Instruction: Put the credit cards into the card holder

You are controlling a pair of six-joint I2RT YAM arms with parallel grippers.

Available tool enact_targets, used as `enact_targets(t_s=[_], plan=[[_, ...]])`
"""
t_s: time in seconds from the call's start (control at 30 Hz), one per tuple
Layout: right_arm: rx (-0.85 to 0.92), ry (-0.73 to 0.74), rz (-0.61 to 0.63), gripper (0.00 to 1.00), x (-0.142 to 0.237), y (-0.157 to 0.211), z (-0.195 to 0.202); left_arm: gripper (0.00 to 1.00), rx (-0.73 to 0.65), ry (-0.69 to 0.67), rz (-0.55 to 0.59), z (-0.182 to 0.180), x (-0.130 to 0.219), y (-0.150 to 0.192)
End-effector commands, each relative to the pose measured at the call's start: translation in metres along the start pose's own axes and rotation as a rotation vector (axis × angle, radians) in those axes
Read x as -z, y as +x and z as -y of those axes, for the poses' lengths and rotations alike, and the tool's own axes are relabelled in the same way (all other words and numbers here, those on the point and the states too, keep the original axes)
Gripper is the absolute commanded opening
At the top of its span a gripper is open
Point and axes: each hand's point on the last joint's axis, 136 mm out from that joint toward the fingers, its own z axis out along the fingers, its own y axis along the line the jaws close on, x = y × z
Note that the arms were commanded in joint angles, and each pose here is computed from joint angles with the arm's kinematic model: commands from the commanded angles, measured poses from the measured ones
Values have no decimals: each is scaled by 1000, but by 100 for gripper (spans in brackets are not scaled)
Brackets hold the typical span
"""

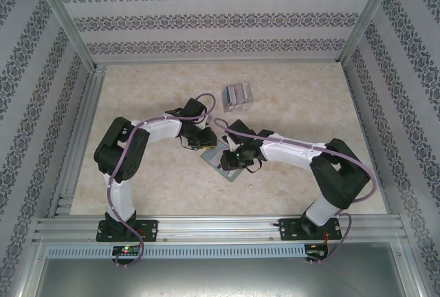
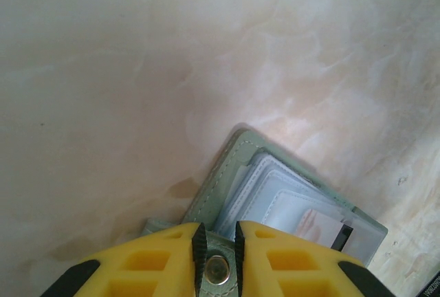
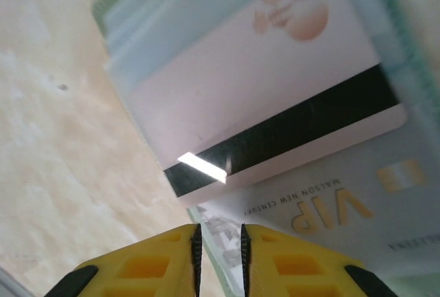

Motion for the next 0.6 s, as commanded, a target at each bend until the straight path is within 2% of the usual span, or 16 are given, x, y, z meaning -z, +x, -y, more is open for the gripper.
enact_targets(t_s=[0.0, 0.2, 0.57], plan=[[-27, -30, 30, 25, -13, -9, -7, 23, 21, -127, -3, -41, -13, 0], [-12, 31, 73, 23, -18, -27, 0, 22, 31, -129, -4, -45, -12, 4], [-14, 14, 121, 23, -26, -55, -6, 19, 34, -122, 5, -45, -8, 4]])
